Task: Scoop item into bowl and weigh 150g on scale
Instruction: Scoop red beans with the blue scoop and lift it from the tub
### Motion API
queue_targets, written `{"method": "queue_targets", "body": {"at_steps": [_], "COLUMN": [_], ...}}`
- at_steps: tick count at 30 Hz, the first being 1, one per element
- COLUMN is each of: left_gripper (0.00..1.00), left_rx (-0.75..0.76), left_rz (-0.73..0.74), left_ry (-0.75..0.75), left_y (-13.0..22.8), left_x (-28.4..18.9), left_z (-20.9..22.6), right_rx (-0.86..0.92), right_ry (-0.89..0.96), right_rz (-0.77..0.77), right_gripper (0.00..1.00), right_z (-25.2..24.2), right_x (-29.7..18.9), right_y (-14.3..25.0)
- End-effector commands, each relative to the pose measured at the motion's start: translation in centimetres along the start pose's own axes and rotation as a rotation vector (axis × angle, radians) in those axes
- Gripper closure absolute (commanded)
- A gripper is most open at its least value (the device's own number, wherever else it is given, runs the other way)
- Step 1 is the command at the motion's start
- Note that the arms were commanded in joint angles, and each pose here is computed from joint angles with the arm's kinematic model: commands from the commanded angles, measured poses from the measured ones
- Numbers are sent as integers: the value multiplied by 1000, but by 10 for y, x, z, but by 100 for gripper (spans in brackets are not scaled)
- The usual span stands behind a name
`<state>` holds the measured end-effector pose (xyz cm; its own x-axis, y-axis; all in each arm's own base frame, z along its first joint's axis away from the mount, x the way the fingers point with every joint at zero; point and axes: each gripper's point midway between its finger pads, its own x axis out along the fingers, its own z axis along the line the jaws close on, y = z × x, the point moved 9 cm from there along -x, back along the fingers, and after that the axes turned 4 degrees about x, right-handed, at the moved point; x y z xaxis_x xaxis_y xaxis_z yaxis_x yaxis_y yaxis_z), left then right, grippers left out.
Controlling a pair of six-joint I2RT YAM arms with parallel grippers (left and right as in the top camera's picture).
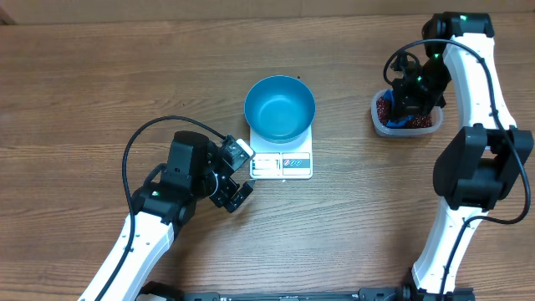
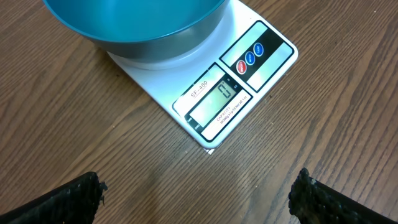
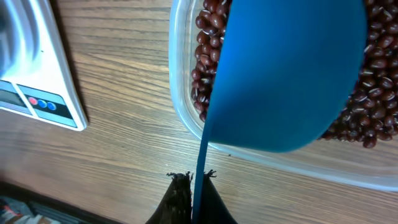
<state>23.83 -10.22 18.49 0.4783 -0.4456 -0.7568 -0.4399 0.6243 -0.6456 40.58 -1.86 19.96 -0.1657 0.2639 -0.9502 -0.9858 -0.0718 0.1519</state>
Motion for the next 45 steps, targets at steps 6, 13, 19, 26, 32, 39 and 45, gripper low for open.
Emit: {"method": "queue_targets", "body": {"at_steps": [6,13,19,26,32,39,45], "left_gripper": [0,0,0,1,0,0,0], "left_rx": [12,12,12,12,12,12,12], "left_rz": [11,11,11,11,11,11,11], "left_ry": [4,4,4,4,4,4,4], "left_y": [3,3,3,3,3,3,3], "left_x": [2,2,2,2,2,2,2], "left_z": [0,0,0,0,0,0,0], "right_rx": [-58,-56,-65,4,71,101,104], "right_ry": [-268,-347,-425,-519,-598,-618,-638], "right_rz": [-128,-182,-156,-222,-294,-324,-335], "right_gripper": [96,96,96,96,96,96,96], "right_z": [-17,-37,-49,-76,-99,-110,-109], "right_x": [-17,-23,-4,-11,-21,-25,-27], "right_y": [-2,2,9,19,28,32,32]}}
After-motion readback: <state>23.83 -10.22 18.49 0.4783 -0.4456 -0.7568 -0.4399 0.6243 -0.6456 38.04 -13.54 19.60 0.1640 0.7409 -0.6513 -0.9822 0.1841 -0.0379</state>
